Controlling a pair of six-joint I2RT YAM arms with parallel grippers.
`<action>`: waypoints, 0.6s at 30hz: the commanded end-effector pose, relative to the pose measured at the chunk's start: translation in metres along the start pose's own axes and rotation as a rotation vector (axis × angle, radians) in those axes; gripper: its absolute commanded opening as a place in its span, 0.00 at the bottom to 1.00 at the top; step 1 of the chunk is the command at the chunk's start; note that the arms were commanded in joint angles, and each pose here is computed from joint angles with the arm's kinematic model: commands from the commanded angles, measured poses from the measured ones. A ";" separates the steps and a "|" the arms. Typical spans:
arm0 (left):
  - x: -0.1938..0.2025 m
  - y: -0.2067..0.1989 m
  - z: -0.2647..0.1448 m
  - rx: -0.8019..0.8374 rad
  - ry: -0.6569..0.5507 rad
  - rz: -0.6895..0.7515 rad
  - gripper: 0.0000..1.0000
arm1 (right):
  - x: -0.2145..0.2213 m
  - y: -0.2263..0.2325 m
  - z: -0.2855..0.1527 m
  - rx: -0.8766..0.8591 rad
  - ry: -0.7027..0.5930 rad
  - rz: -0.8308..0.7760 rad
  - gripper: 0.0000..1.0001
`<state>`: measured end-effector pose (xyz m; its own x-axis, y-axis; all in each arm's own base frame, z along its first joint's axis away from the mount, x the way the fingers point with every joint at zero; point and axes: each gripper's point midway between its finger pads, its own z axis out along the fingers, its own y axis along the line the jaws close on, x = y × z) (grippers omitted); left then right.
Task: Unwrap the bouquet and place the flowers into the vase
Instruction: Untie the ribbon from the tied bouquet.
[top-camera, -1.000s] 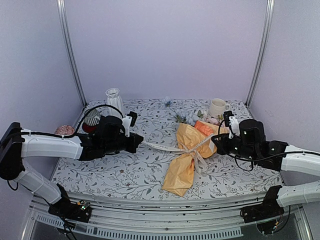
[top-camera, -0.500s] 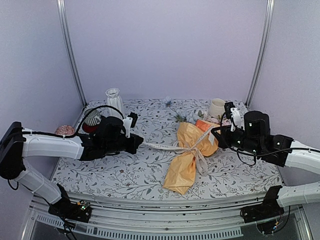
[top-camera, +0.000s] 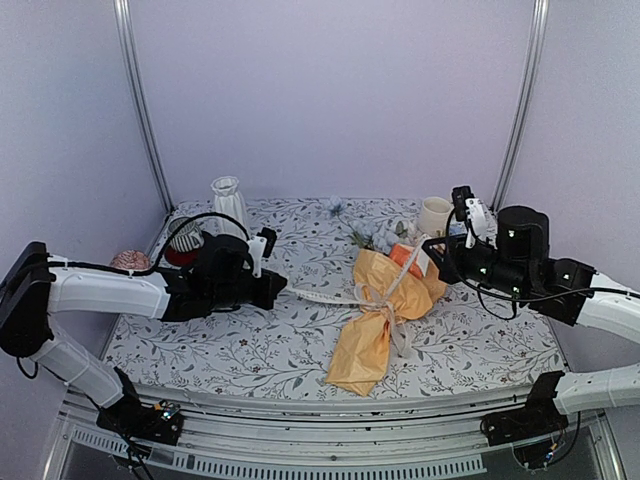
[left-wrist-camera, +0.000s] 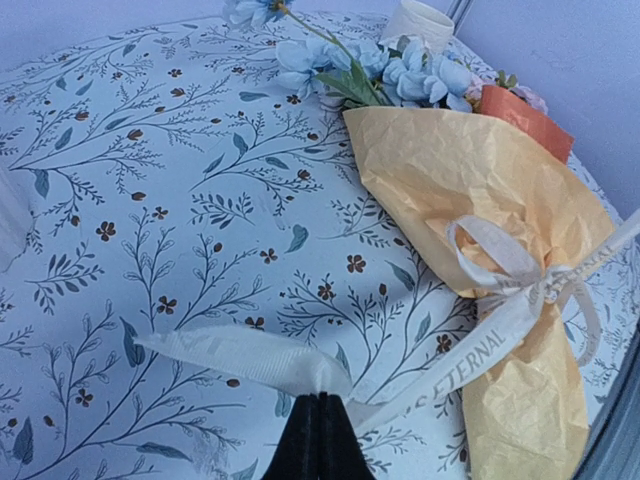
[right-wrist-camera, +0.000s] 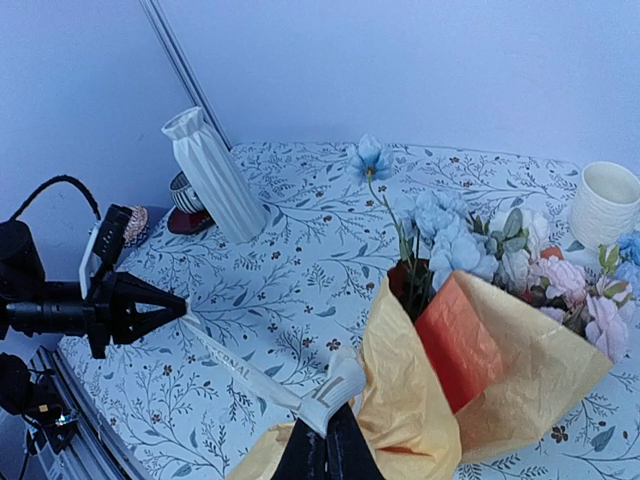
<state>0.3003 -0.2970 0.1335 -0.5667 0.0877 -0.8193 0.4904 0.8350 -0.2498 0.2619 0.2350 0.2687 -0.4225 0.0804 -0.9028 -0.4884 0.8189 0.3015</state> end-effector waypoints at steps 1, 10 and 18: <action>-0.002 0.000 0.002 -0.012 -0.001 0.010 0.00 | -0.033 0.011 -0.015 -0.038 -0.092 0.000 0.04; -0.002 -0.001 0.001 -0.008 0.000 0.010 0.00 | -0.011 -0.006 -0.017 0.009 -0.074 0.033 0.04; -0.022 -0.008 -0.003 -0.004 -0.022 0.040 0.00 | 0.042 -0.046 -0.017 0.148 -0.021 0.118 0.03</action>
<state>0.3002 -0.2969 0.1309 -0.5753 0.1039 -0.8113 0.4896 0.8383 -0.2398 0.2518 0.2123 0.2428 -0.4383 0.1267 -0.8898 -0.4280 0.8411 0.3306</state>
